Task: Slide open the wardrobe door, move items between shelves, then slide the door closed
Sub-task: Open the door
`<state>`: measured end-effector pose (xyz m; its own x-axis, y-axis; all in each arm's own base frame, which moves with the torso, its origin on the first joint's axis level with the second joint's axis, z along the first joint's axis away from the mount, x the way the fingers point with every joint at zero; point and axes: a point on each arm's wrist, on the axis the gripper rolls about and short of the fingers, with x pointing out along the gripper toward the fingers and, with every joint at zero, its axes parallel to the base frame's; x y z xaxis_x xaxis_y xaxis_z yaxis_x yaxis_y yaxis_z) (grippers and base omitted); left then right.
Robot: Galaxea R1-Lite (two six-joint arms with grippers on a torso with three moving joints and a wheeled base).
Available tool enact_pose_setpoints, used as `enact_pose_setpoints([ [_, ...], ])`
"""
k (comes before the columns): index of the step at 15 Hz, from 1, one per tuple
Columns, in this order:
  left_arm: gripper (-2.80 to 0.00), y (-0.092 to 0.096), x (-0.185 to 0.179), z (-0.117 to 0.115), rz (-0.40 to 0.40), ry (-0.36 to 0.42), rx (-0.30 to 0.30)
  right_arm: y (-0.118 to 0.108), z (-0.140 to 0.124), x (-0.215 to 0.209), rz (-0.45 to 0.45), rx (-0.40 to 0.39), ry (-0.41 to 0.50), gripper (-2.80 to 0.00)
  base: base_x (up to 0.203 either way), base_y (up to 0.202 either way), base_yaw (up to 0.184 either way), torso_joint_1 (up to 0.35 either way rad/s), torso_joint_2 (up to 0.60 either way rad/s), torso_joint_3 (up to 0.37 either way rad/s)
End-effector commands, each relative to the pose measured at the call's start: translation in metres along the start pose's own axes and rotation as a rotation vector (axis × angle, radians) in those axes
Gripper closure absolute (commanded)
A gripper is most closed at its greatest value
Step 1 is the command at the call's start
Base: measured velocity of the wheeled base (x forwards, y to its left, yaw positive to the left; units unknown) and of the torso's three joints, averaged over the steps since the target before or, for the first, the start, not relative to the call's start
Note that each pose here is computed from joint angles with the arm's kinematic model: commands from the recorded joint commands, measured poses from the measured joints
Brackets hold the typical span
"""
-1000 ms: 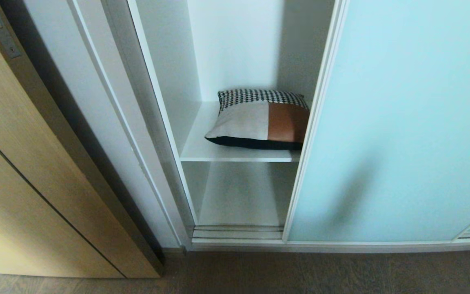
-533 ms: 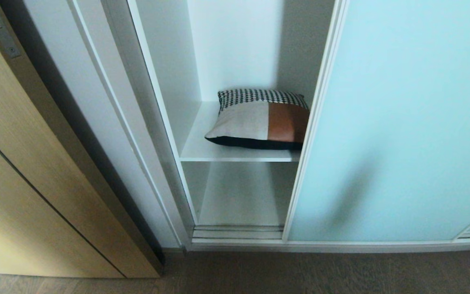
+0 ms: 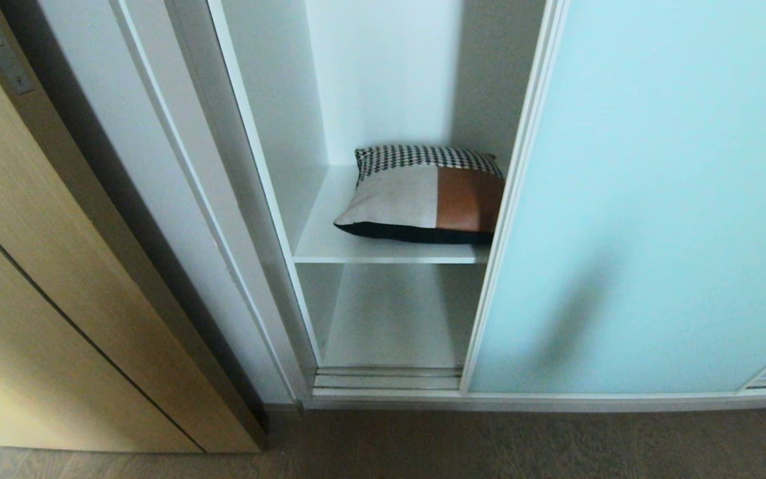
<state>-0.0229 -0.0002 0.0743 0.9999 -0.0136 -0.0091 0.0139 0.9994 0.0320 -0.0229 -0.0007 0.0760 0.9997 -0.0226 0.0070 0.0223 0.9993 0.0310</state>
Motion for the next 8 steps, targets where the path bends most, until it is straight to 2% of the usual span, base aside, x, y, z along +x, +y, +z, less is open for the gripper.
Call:
enact_pose_setpoints([
  [1, 0.0, 0.0, 0.0, 0.0, 0.0, 0.005, 0.0, 0.0, 0.0, 0.0, -0.002, 0.003, -0.002, 0.0, 0.0, 0.0, 0.0, 0.0, 0.0, 0.0],
  [6, 0.0, 0.0, 0.0, 0.0, 0.001, 0.005, 0.0, 0.0, 0.0, 0.0, 0.006, -0.02, -0.004, 0.0, 0.0, 0.0, 0.0, 0.0, 0.0, 0.0],
  [8, 0.0, 0.0, 0.0, 0.0, 0.0, 0.005, 0.0, 0.001, 0.019, -0.006, 0.02, -0.011, -0.069, 0.0, 0.0, 0.0, 0.0, 0.0, 0.0, 0.0],
])
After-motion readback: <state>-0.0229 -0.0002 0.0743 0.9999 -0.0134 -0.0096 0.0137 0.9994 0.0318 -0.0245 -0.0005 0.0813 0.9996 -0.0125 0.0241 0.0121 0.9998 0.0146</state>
